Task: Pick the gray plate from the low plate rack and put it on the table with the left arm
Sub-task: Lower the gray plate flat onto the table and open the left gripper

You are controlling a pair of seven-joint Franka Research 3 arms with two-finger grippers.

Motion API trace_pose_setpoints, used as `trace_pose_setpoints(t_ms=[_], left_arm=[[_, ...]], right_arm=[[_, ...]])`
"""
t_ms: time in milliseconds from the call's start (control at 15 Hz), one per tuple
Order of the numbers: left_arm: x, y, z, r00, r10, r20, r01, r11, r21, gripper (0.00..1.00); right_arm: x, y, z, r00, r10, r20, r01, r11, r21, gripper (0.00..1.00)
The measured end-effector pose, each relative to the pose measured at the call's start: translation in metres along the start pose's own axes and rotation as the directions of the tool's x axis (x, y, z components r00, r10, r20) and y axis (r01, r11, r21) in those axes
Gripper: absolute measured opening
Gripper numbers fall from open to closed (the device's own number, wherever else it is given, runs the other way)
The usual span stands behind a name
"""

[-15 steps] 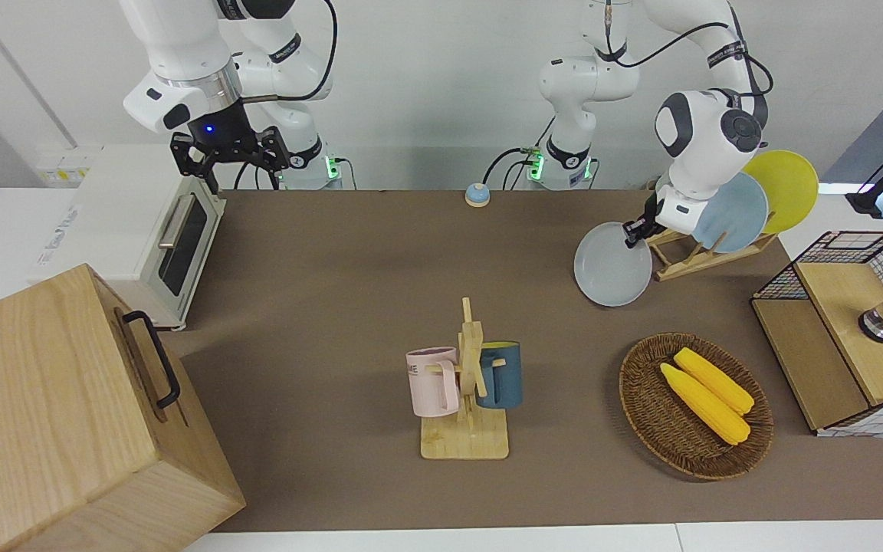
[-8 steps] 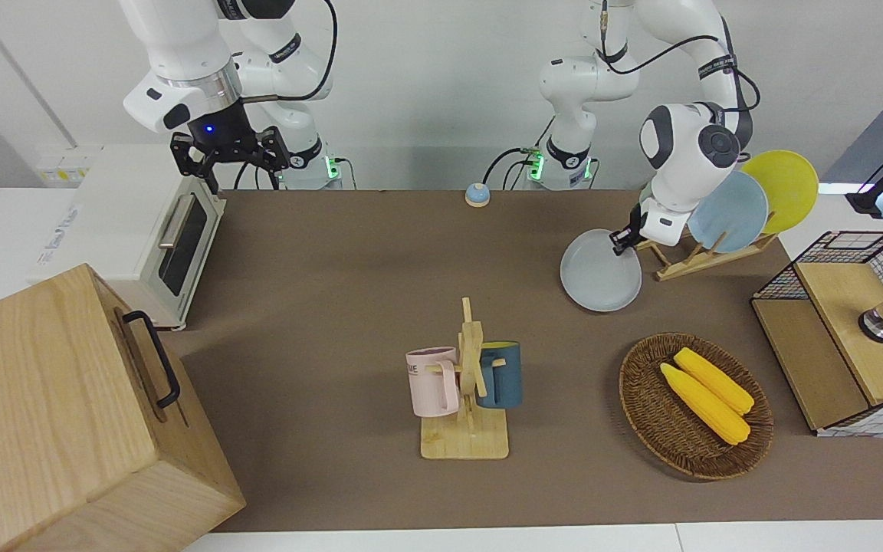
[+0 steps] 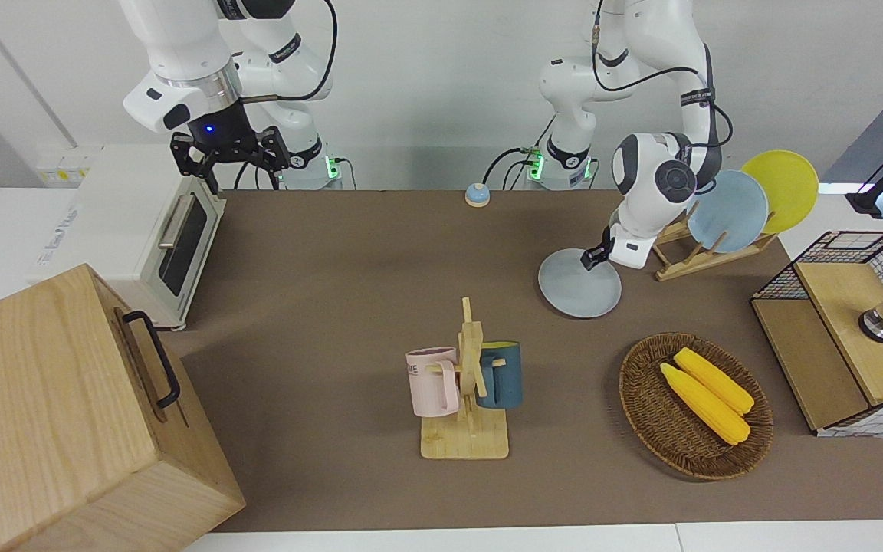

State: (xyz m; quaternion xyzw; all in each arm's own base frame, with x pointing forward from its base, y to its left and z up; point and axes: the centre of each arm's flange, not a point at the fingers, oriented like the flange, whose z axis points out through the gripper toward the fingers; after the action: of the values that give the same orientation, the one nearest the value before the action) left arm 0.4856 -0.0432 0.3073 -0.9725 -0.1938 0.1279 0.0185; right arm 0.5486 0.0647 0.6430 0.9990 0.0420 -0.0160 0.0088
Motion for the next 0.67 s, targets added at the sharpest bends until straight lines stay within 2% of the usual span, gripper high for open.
trace_pose_setpoints(t_ms=[67, 333, 467, 667], left_arm=[[0.000, 0.000, -0.001, 1.0000, 0.000, -0.002, 0.000, 1.000, -0.001, 0.99], [0.006, -0.001, -0.020, 0.9995, -0.009, -0.030, 0.009, 1.000, -0.017, 0.99], [0.012, -0.005, -0.044, 0.9994, -0.014, -0.031, 0.014, 1.000, -0.010, 0.99], [0.021, -0.026, -0.096, 0.9989, -0.046, -0.006, 0.046, 0.999, 0.009, 0.99]], right_arm=[[0.000, 0.000, 0.000, 1.000, 0.000, 0.000, 0.000, 1.000, 0.000, 0.99], [0.000, 0.000, 0.000, 1.000, 0.000, 0.000, 0.000, 1.000, 0.000, 0.99], [0.000, 0.000, 0.000, 1.000, 0.000, 0.000, 0.000, 1.000, 0.000, 0.99], [0.000, 0.000, 0.000, 1.000, 0.000, 0.000, 0.000, 1.000, 0.000, 0.99]])
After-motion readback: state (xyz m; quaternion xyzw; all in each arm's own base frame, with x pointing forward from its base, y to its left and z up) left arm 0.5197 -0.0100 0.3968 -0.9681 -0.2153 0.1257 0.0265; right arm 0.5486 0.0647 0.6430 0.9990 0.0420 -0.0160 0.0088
